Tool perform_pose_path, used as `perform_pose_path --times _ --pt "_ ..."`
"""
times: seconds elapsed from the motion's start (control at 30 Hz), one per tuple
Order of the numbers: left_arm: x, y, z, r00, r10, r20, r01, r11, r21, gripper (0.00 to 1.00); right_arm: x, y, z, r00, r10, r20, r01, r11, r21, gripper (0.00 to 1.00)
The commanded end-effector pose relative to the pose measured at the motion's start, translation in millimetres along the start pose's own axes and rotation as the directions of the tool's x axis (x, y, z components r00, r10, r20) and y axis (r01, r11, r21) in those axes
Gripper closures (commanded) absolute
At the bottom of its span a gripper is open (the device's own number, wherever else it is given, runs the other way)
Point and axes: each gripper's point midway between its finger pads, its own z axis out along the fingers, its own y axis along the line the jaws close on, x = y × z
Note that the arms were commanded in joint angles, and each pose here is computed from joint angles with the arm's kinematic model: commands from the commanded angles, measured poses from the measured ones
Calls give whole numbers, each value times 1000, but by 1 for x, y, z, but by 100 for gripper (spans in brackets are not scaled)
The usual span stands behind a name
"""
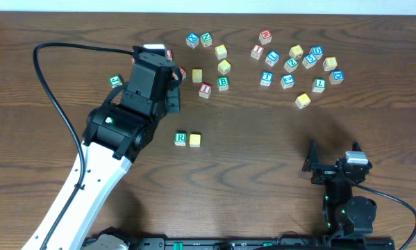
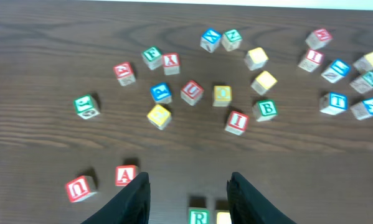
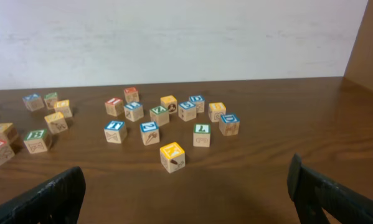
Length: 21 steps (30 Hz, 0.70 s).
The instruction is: Spell out ROBOT
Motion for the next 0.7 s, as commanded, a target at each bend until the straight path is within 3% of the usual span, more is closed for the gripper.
perform_pose_path --times 0.0,0.2,0.37,0.5,0.67 --pt "-20 19 -8 998 1 59 3 997 -72 60 -2 -1 0 1000 11 9 -11 1000 7 1" --pt "-23 48 1 998 -43 46 49 990 -130 60 -3 2 0 1000 11 13 -11 1000 -11 1" --pt "-17 47 14 999 -47 3 47 994 -103 60 -8 6 -1 999 38 33 -37 999 -34 1" --pt "-10 48 29 999 -20 -40 15 993 -118 60 -36 22 -4 984 130 123 -112 984 -140 1" --pt "3 63 61 992 -5 -122 -15 986 -164 60 -74 27 -14 983 70 171 -42 986 -159 1"
